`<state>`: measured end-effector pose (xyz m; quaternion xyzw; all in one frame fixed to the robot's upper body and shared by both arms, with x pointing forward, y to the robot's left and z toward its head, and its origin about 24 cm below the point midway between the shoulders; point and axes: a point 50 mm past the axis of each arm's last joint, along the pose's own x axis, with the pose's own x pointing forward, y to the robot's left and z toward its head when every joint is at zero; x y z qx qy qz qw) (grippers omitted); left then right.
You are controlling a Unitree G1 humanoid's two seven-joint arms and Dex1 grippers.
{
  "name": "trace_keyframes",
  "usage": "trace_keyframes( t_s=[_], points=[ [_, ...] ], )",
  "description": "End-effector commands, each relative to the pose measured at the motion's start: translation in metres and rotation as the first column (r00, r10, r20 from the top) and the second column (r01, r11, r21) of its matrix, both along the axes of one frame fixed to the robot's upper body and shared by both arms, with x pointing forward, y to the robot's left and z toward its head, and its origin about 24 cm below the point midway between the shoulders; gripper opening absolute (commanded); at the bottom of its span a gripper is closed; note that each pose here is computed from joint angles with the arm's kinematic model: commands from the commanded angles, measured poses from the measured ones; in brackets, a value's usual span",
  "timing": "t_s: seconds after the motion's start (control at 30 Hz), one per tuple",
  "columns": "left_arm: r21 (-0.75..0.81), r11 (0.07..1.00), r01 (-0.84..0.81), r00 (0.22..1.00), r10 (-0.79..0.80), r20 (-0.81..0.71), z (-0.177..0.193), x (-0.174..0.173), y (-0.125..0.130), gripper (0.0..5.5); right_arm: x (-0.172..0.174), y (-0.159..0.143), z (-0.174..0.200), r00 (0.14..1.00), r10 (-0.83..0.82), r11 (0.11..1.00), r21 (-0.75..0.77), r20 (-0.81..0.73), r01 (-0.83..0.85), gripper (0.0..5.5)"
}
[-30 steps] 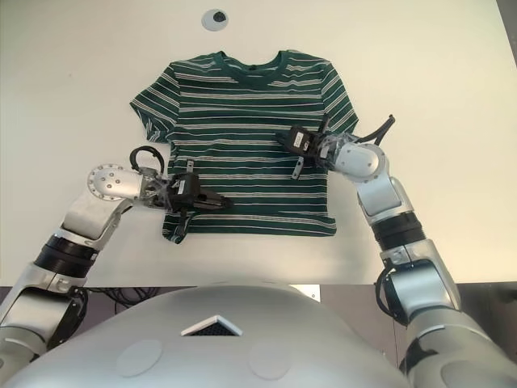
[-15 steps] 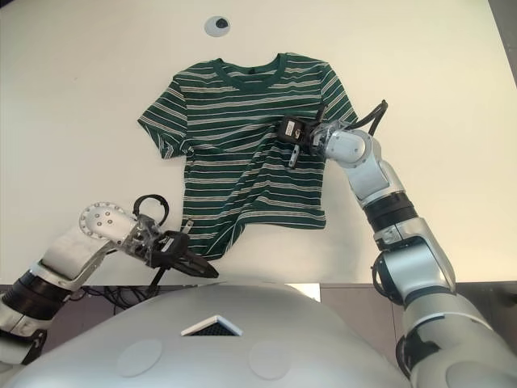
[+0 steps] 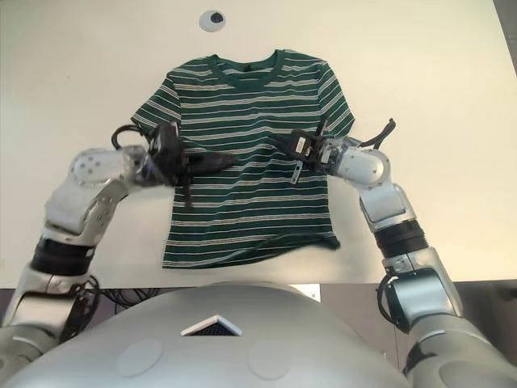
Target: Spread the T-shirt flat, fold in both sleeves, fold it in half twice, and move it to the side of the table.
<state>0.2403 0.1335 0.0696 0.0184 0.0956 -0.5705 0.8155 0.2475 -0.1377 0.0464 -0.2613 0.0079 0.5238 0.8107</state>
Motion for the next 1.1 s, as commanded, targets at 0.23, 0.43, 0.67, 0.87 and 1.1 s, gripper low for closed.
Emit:
trace_keyframes(
  t_s=[0.23, 0.43, 0.67, 0.87, 1.1],
  points=[
    [0.371, 0.907, -0.2, 0.979, 0.171, 0.11, -0.051, 0.042, 0.003, 0.0, -0.036, -0.002, -0.021, 0.972, 0.174, 0.972, -0.129, -0.159, -0.195, 0.01],
    [0.507, 0.858, 0.082, 0.997, -0.073, -0.036, -0.07, 0.003, 0.016, 0.0, -0.055, -0.024, -0.039, 0.948, 0.168, 0.928, -0.28, -0.272, -0.245, 0.01],
    [0.536, 0.832, 0.143, 0.989, -0.14, -0.045, -0.061, -0.023, 0.037, 0.0, -0.115, -0.029, -0.039, 0.837, 0.287, 0.86, -0.261, -0.466, -0.439, 0.01],
    [0.475, 0.88, 0.012, 0.999, -0.033, 0.036, -0.05, -0.011, 0.04, 0.0, -0.102, -0.018, -0.033, 0.898, 0.225, 0.92, -0.222, -0.377, -0.323, 0.01],
    [0.115, 0.963, -0.243, 0.968, 0.233, 0.095, 0.0, 0.009, 0.055, 0.61, -0.042, -0.012, 0.028, 0.992, -0.093, 0.978, 0.178, -0.088, 0.108, 0.0]
  ],
)
